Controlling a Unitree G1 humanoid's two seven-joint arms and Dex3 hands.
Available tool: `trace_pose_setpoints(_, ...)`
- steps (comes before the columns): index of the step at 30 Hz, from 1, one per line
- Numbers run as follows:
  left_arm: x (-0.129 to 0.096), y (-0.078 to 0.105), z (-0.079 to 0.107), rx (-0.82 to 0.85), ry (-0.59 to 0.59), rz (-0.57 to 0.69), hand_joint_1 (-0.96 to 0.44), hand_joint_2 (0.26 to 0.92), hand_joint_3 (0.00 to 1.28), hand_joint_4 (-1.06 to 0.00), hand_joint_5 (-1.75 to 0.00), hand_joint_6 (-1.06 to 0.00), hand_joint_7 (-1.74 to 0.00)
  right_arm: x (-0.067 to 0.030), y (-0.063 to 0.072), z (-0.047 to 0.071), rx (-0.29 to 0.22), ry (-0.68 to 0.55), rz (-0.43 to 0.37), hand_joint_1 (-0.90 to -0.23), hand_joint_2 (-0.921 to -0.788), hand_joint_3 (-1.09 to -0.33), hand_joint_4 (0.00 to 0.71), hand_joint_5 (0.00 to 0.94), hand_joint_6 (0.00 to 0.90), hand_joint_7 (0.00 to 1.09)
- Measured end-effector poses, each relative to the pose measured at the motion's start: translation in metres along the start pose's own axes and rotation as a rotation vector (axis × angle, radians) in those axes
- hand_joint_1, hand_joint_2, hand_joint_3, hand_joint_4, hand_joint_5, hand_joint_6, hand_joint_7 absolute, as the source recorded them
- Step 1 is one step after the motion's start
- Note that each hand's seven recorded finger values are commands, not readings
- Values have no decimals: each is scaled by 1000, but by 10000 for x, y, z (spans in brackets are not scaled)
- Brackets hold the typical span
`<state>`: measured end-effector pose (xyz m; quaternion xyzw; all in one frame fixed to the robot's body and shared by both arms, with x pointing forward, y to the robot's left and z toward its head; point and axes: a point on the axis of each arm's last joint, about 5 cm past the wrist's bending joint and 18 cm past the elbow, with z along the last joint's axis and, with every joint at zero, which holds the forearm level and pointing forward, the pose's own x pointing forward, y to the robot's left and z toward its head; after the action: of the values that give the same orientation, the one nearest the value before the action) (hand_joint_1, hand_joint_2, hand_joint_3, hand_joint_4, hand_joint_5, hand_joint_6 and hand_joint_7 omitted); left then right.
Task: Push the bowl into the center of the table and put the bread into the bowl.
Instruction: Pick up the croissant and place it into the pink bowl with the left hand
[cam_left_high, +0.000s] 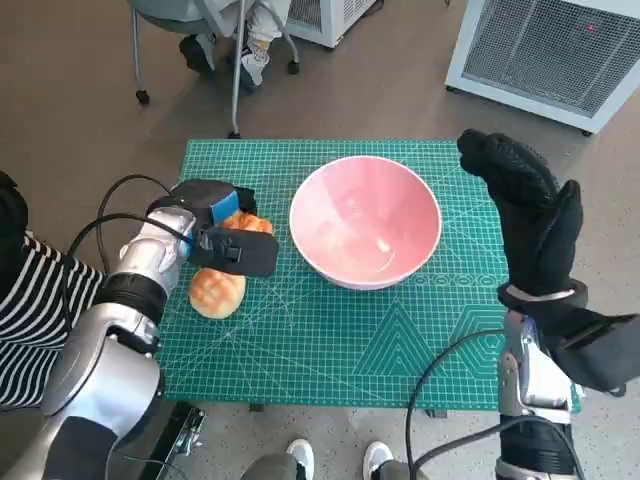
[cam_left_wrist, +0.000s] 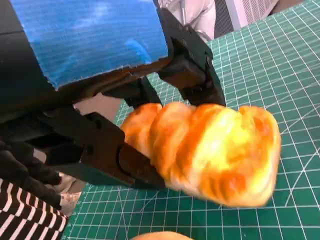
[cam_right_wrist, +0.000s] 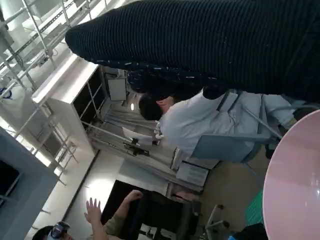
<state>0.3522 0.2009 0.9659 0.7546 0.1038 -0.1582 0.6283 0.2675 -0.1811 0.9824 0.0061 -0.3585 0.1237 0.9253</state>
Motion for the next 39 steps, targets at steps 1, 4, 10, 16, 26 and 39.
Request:
trace_pose_setpoints(1,0,0,-1,0,0,3,0,920,53,-712,-1213,-644,-1069,0,0,-1,1,0,1,-680,-921,-708,206,3,175,303)
trace_pose_setpoints(4,-2,1,-6,-3,-1,10,0,921,58,-704,-1211,-635,-1089,-1,0,-1,2,0,2,-684,-921,-708,206,3,174,304)
trace_pose_setpoints(10,-6,8,-21,-18,-5,22,1,920,53,-710,-1203,-642,-1085,-2,-1,-3,7,0,3,-687,-921,-707,207,3,173,307)
trace_pose_setpoints(16,-16,34,-56,-50,-11,48,1,920,46,-715,-1200,-652,-1074,-4,-3,-7,18,-1,2,-690,-921,-707,207,2,172,310)
trace_pose_setpoints(26,-64,299,-156,-136,-50,207,1,919,35,-727,-1167,-665,-1082,-4,-4,-8,20,1,5,-692,-921,-707,207,2,169,314)
trace_pose_setpoints(39,-204,746,-196,-278,-228,539,2,920,19,-766,-1068,-658,-1145,-7,-6,-17,21,6,5,-683,-921,-708,206,1,165,320)
